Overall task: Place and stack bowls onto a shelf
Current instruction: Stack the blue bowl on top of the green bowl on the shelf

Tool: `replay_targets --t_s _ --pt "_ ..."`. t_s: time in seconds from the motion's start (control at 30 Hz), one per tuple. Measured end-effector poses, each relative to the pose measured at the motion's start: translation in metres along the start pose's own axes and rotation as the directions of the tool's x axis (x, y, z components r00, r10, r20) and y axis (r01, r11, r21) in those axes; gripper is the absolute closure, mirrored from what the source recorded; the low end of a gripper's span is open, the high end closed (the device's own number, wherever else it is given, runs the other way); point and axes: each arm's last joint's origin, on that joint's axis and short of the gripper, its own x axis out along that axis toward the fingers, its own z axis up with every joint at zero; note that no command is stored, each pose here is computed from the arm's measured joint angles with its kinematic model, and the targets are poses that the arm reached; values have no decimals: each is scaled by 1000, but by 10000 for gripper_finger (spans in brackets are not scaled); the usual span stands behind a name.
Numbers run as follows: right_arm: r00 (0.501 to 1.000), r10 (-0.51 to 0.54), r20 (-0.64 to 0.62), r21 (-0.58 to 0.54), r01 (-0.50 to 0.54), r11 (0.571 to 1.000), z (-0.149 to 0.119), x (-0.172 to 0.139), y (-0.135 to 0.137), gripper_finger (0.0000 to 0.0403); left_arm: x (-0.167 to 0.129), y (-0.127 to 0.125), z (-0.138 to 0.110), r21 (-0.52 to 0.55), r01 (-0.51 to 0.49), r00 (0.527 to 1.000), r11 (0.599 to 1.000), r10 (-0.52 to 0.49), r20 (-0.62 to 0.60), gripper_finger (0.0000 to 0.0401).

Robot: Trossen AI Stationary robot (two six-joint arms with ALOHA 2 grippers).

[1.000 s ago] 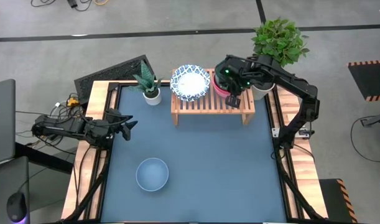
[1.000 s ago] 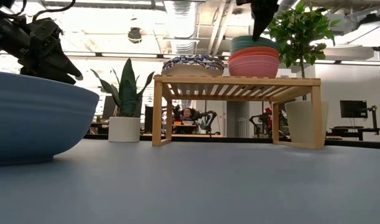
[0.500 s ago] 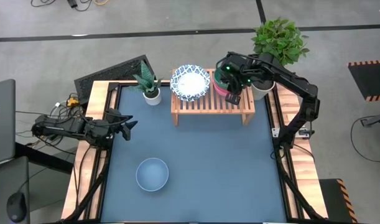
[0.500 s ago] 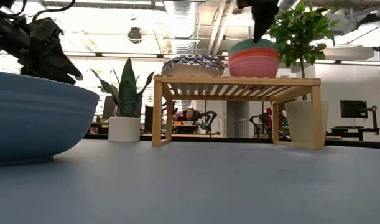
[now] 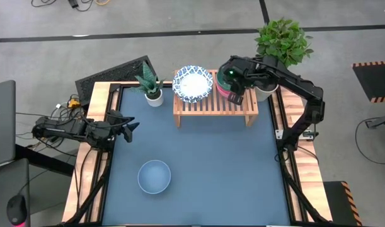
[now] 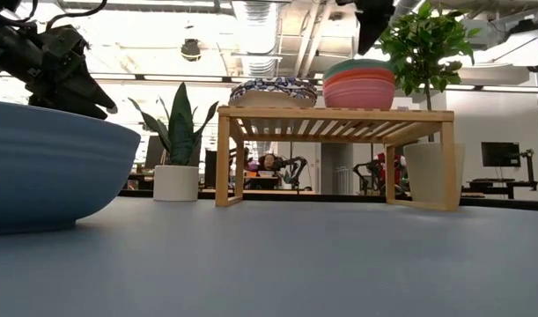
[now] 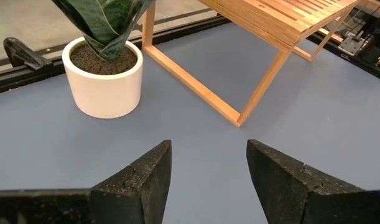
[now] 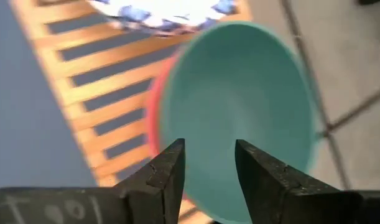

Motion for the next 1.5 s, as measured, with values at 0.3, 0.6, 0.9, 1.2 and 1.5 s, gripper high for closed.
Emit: replay_targets --t_s 0.3,0.6,0.9,1.2,1.5 --pt "967 -250 39 -1 250 968 2 -13 21 270 0 0 0 -1 0 1000 1000 0 0 208" --pt "945 169 280 -101 -146 984 19 -37 74 285 0 0 0 0 0 1000 1000 0 0 208" --pt "729 538 424 -461 -337 821 48 -48 183 283 0 -3 -1 -20 76 996 997 -77 -50 208" --pt "777 571 264 -554 -363 749 59 10 257 283 -2 -21 3 -110 448 867 887 -462 -187 208" --pt "726 648 232 -612 -409 677 71 52 298 283 17 -44 -12 -110 493 768 863 -491 -411 208"
